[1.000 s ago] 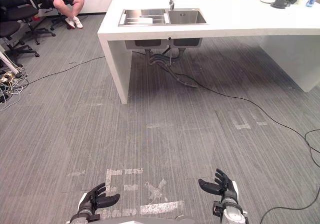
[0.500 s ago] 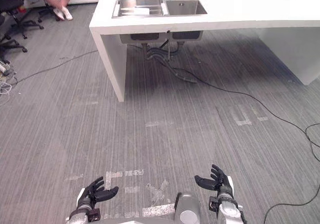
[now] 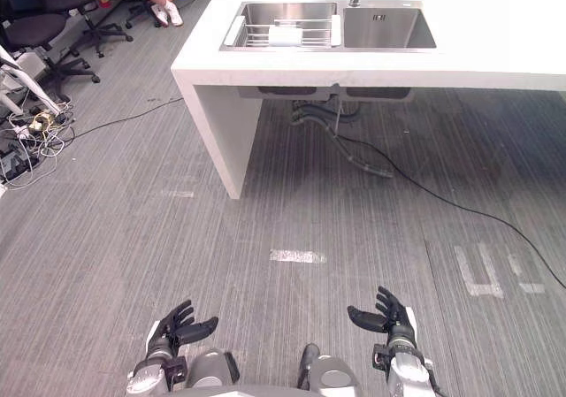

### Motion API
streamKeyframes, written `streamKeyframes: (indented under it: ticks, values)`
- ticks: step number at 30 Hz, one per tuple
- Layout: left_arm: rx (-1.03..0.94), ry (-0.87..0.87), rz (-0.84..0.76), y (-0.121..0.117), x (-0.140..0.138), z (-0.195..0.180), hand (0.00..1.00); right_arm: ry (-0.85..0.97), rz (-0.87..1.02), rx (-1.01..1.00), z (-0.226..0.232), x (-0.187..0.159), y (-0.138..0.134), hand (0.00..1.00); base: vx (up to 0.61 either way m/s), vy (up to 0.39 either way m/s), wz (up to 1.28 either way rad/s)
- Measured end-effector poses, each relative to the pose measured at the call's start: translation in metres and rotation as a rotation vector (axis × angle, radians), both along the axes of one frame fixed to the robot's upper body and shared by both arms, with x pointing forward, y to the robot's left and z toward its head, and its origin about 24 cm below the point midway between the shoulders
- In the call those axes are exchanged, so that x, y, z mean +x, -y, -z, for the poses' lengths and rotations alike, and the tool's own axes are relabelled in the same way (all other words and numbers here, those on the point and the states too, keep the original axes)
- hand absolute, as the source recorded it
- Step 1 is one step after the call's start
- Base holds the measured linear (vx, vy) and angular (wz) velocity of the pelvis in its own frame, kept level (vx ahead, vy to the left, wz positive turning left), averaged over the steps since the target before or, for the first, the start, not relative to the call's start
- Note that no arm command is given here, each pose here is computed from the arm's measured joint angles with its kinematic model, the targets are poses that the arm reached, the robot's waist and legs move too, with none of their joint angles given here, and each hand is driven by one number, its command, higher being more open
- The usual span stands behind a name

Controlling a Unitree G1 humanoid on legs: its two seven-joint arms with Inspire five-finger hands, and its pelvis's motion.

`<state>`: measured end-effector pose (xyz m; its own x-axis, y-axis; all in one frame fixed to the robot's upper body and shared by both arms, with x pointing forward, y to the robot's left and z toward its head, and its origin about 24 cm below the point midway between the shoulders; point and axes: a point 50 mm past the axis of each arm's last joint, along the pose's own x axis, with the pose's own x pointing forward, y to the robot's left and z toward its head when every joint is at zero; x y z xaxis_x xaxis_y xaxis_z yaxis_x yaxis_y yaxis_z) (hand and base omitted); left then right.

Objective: Walk over to the sink, pick up the cup, carry it to the dishwasher, place the cup inside the dishwasher, then close the dishwasher door

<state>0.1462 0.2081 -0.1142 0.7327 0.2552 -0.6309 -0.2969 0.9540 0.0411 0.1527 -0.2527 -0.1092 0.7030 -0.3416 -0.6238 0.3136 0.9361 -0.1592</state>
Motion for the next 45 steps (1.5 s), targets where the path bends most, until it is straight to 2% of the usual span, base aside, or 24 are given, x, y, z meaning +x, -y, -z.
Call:
streamKeyframes:
  ticks: [4,7,9,14,16,22,26,30,34,38,45]
  values:
    - [-0.011,0.145,0.009,0.007,0.021,-0.024,0.9,-0.011,0.029,-0.005,0.002,-0.003,0.003,0.9,0.44,0.065,-0.37]
    - [-0.002,0.244,-0.002,0.009,0.033,-0.044,0.9,-0.033,0.04,0.011,0.007,-0.01,-0.004,0.9,0.57,0.216,-0.35]
    - [-0.023,0.381,0.012,0.018,0.049,-0.07,0.9,-0.062,0.045,0.016,0.012,-0.015,-0.005,0.9,0.63,0.272,-0.33]
    - [0.043,0.581,-0.022,0.013,0.064,-0.117,0.9,-0.151,-0.008,0.048,0.025,-0.04,-0.021,0.9,0.49,0.169,-0.04]
    - [0.094,0.735,-0.044,0.009,0.07,-0.15,0.9,-0.152,-0.024,0.064,0.026,-0.041,-0.026,0.9,0.47,0.046,0.14]
    - [0.251,0.96,-0.017,0.004,0.087,-0.202,0.9,-0.107,-0.052,0.071,0.021,-0.033,-0.027,0.9,0.54,-0.121,0.26]
    - [0.46,0.956,0.115,0.001,0.094,-0.208,0.9,-0.117,-0.054,0.051,0.019,-0.038,-0.013,0.9,0.61,-0.294,0.37]
    - [0.638,0.975,0.319,0.007,0.107,-0.221,0.9,-0.137,-0.059,0.041,0.018,-0.048,0.0,0.9,0.49,-0.308,0.28]
    - [0.79,1.012,0.424,0.005,0.113,-0.24,0.9,-0.142,-0.04,0.034,0.018,-0.054,0.007,0.9,0.4,-0.13,-0.02]
    - [0.849,1.05,0.517,0.012,0.117,-0.251,0.9,-0.165,-0.042,0.019,0.018,-0.062,0.013,0.9,0.25,0.083,-0.1]
    - [0.93,0.945,0.828,0.021,0.116,-0.236,0.9,-0.21,-0.083,0.079,0.028,-0.072,-0.01,0.9,0.12,0.072,-0.14]
